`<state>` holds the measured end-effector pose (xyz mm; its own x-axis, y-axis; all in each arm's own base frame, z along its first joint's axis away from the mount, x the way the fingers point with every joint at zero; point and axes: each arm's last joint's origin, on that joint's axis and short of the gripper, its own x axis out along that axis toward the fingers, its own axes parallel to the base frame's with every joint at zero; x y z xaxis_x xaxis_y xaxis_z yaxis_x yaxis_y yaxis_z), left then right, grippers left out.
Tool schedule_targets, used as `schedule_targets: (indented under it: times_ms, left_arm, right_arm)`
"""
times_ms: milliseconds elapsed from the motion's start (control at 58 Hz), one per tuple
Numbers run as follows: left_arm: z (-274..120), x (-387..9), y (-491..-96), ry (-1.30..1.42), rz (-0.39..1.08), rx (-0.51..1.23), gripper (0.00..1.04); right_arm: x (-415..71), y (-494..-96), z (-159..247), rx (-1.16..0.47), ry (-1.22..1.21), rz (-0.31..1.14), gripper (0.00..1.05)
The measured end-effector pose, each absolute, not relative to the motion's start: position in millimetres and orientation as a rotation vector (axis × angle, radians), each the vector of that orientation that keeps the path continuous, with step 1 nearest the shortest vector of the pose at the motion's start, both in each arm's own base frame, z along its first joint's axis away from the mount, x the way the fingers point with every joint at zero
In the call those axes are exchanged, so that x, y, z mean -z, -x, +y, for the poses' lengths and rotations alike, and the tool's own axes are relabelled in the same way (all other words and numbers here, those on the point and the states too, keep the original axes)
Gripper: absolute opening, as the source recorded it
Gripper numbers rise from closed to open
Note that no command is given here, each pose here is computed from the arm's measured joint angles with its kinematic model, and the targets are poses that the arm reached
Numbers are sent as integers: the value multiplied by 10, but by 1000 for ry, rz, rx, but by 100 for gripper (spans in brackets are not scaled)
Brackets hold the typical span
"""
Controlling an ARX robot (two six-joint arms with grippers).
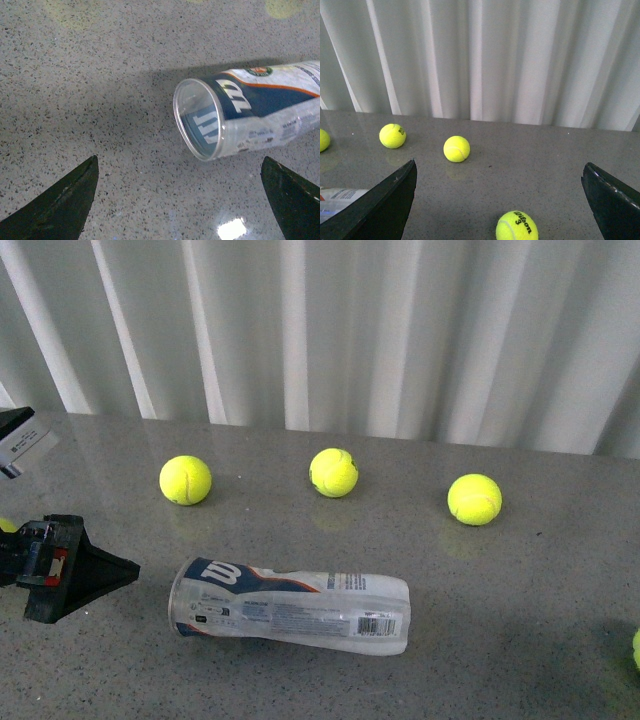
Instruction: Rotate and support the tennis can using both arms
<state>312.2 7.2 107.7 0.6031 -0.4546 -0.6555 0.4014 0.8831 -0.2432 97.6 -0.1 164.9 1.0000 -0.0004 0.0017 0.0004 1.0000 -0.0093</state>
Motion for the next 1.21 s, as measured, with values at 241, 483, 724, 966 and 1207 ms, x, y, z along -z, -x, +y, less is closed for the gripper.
schedule_targets:
  times_ms: [241,483,724,966,1207]
  left_arm:
    - [48,-912,-3286,204,800,551,98]
    - [-120,-749,-3395,358,842,616,98]
    - [-300,-696,-3471,501,819,663,98]
    - [-361,-676,-3443,598,858,684,98]
    - [-502,-582,-3311,567,954,724,92]
  right_arm:
    - [-1649,-976,-1,0,9,-2,97]
    - [-1649,-976,-1,0,9,-2,97]
    - [-1649,-976,-1,0,9,-2,97]
    - [-1649,-976,-1,0,9,-2,97]
    - [-1649,-976,-1,0,9,-2,97]
